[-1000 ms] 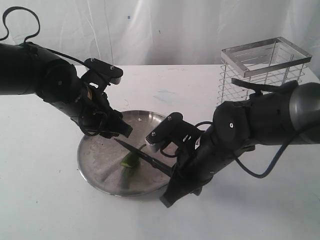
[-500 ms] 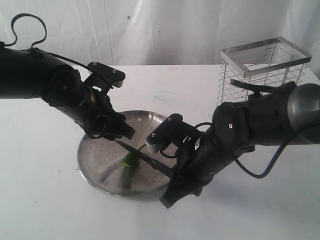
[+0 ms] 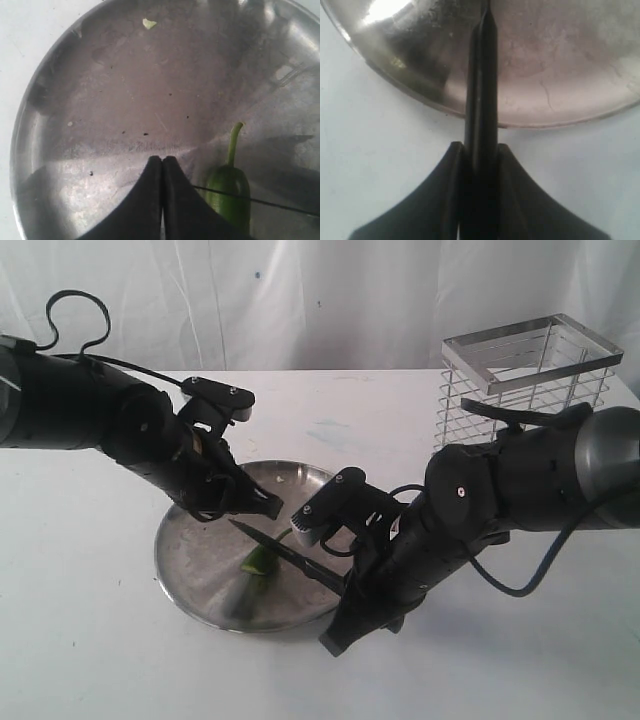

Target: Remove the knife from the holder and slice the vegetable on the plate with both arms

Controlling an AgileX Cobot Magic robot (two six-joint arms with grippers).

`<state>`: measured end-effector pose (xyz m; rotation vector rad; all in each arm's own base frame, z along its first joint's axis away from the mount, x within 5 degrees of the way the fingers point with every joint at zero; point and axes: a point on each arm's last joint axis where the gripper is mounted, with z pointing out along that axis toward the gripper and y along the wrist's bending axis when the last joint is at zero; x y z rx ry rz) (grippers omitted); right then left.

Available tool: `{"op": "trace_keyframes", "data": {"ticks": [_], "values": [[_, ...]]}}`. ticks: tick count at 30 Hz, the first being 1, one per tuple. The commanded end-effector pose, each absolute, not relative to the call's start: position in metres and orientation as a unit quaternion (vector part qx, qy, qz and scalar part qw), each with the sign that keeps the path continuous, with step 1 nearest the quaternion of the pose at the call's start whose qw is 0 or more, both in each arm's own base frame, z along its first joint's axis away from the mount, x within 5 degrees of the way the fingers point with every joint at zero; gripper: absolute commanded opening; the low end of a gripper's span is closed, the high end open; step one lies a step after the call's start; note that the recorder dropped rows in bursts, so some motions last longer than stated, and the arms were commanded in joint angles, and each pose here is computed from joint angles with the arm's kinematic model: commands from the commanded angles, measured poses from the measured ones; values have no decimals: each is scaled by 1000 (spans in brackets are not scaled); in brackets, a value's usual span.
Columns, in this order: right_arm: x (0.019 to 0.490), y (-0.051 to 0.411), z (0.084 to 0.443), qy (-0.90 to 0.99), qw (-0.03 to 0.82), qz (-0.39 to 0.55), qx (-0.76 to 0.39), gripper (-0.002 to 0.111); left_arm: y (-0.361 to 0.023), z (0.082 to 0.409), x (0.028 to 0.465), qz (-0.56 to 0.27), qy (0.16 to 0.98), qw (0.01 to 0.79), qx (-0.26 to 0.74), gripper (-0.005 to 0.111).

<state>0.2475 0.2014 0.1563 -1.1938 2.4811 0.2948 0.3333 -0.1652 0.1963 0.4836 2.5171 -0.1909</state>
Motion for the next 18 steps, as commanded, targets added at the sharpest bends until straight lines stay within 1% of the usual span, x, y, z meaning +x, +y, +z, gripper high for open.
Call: {"op": "trace_keyframes", "data": {"ticks": [1,8,13,18], "values": [[248,202,158,880,189,106,-423,0,-171,195,330,-92,937,277,192,1],[248,202,158,880,189,106,-423,0,-175,195,327,-112,935,270,200,1],[248,202,158,880,190,106,-423,0,-178,190,323,-117,935,244,229,1],[248,202,158,880,190,106,-423,0,-181,190,323,-133,932,245,233,1]]}}
